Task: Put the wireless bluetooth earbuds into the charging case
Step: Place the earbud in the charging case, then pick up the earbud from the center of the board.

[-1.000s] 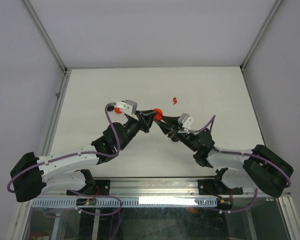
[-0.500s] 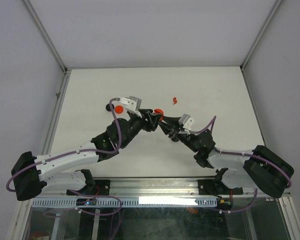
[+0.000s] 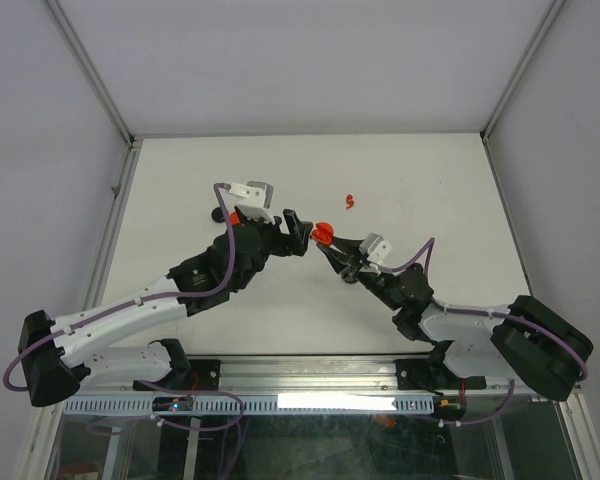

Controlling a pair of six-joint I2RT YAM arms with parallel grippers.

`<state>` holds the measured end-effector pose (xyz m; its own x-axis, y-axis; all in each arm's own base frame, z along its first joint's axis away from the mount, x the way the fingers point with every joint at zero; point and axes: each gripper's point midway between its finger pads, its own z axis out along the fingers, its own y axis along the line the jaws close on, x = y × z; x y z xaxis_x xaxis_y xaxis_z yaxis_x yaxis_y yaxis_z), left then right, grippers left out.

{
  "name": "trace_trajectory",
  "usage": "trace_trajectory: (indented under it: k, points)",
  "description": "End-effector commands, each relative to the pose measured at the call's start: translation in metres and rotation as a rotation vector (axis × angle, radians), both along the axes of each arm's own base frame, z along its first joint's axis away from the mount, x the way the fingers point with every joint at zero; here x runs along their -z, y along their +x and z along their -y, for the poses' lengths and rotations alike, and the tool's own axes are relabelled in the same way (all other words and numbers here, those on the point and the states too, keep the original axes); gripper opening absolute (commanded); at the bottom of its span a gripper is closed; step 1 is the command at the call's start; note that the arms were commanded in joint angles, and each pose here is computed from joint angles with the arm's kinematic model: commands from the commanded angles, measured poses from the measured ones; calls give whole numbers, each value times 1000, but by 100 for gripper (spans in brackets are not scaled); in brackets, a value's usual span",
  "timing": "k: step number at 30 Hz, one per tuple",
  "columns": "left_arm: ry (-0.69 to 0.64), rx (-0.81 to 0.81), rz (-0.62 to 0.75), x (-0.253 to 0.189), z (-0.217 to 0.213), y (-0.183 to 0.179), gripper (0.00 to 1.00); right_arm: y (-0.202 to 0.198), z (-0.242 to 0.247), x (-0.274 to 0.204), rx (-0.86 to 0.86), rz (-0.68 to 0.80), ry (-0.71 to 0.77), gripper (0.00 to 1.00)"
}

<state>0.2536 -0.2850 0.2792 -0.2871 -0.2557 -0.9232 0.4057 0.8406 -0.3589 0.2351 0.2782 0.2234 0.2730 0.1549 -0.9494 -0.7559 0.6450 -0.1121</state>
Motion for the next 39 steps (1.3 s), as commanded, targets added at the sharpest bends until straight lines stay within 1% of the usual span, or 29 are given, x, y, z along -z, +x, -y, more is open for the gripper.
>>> trace_trajectory:
  k: [1,7,13,16,19,22,30,36,39]
  points:
    - [16,-91,-82,4,-33,9,77,-2,13,-17,46,57,18,0]
    - [52,-173,-232,54,-76,25,78,-4,19,-6,59,58,-27,0]
    - [141,-244,-350,94,-112,39,78,-5,21,0,59,44,-21,0]
    - [181,-262,-398,110,-126,46,76,-7,20,2,48,35,-18,0]
    - [199,-237,-458,127,-132,53,76,-7,21,4,50,30,-20,0]
    - [178,-200,-528,141,-130,60,76,-6,20,6,49,24,-23,0]
    - [173,-228,-637,170,-146,87,77,-6,21,7,54,21,-19,0]
    - [211,-238,-725,203,-149,98,77,-5,21,8,60,12,-21,0]
    - [226,-244,-745,215,-150,103,76,-5,21,8,57,10,-17,0]
